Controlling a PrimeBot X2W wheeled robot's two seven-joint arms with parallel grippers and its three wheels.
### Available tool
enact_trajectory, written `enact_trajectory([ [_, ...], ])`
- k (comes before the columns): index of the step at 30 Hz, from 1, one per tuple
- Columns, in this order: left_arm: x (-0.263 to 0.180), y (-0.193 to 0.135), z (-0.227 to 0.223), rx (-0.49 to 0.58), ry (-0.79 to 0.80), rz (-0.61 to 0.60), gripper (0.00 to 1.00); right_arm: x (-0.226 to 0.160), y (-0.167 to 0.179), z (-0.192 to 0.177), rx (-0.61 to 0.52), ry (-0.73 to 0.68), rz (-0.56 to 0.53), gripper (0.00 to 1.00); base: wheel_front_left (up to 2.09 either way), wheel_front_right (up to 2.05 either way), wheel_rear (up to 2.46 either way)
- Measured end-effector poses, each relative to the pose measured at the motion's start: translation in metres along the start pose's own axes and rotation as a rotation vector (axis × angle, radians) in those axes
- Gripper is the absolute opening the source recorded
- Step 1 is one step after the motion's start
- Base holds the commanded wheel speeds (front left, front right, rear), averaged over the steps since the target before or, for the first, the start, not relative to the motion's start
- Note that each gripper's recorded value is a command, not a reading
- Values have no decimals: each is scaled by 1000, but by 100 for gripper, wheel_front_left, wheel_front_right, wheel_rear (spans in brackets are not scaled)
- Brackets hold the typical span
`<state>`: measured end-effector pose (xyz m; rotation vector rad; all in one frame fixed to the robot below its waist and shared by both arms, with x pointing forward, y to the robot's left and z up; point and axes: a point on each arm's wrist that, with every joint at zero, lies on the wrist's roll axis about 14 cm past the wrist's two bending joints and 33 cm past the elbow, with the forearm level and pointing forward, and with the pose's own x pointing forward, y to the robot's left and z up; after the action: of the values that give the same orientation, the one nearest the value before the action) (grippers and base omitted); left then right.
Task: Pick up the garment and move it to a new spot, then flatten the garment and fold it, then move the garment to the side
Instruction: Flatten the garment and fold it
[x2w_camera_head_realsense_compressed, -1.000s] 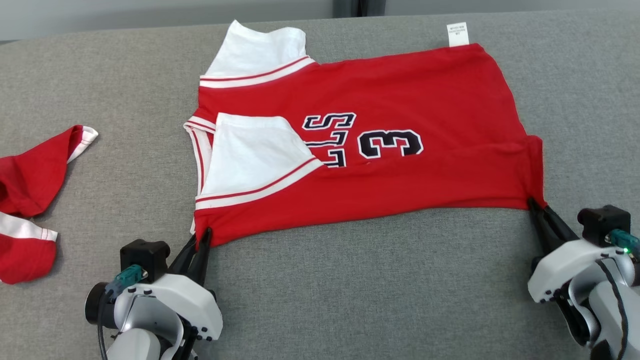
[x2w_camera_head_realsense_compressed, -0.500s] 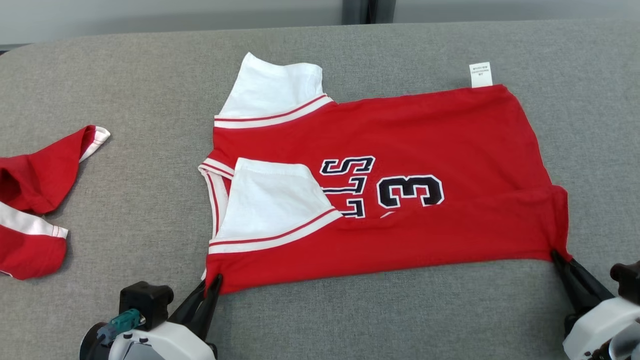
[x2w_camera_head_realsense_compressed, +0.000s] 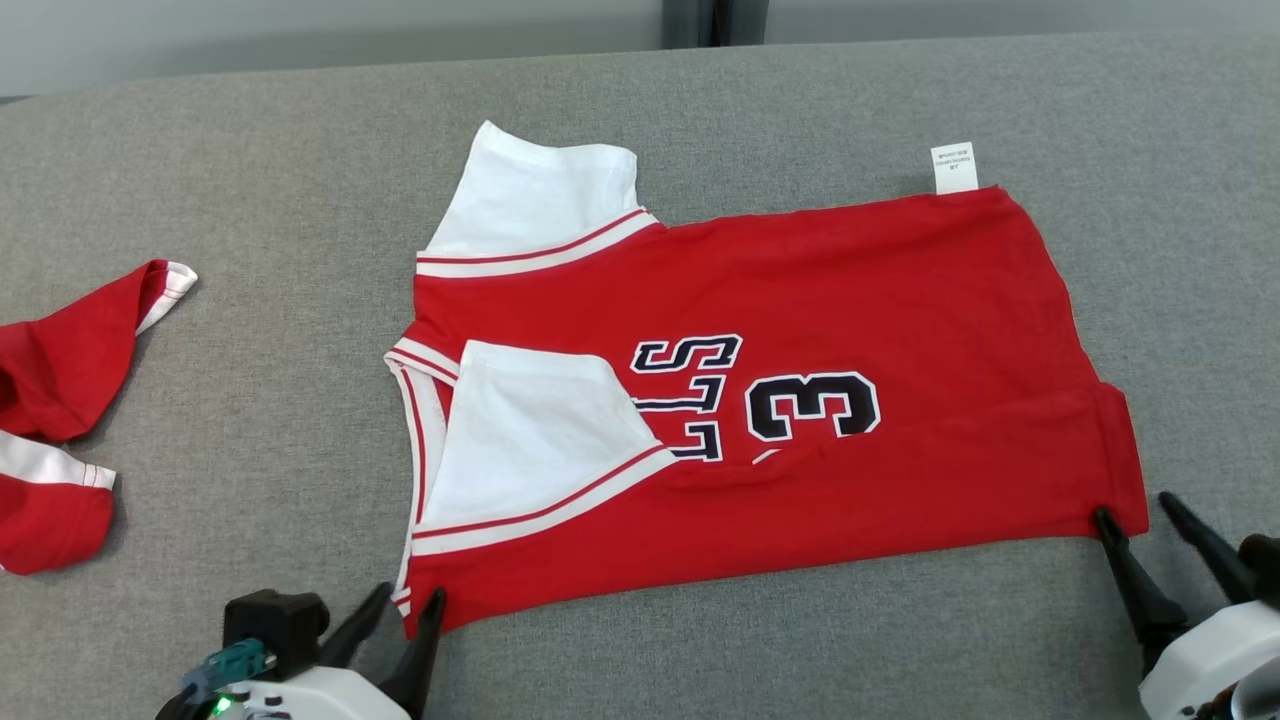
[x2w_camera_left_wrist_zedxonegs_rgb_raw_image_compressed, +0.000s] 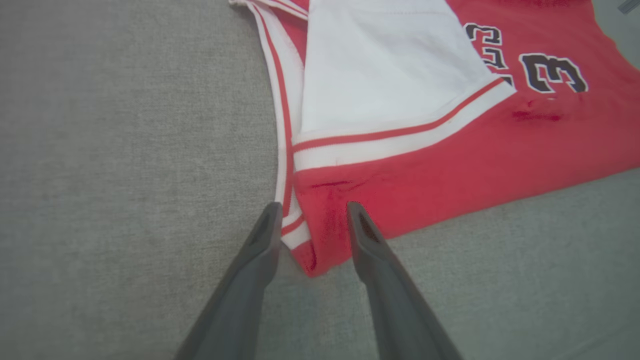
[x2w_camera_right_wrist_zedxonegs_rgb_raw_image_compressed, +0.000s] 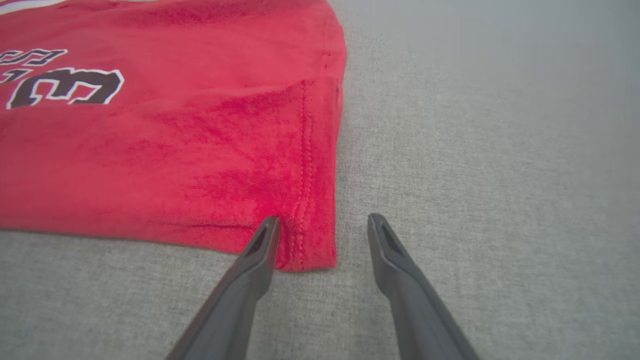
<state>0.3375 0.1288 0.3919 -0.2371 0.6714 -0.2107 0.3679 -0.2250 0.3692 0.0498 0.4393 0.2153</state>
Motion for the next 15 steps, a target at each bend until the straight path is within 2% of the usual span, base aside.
enact_trajectory([
  [3, -5, 11, 10, -1, -45, 44, 100, -1, -13, 13, -15, -41, -42, 100, 0, 0, 0],
  [7, -15, 26, 69, 19, -289, 115, 100, -2, -36, 54, -51, -171, -126, 100, 0, 0, 0],
  [11, -24, 24, 124, 3, -533, 139, 100, 0, -18, 84, -73, -285, -117, 100, 0, 0, 0],
  [15, -20, 2, 145, -13, -633, 83, 100, 5, 12, 107, -72, -367, -64, 100, 0, 0, 0],
])
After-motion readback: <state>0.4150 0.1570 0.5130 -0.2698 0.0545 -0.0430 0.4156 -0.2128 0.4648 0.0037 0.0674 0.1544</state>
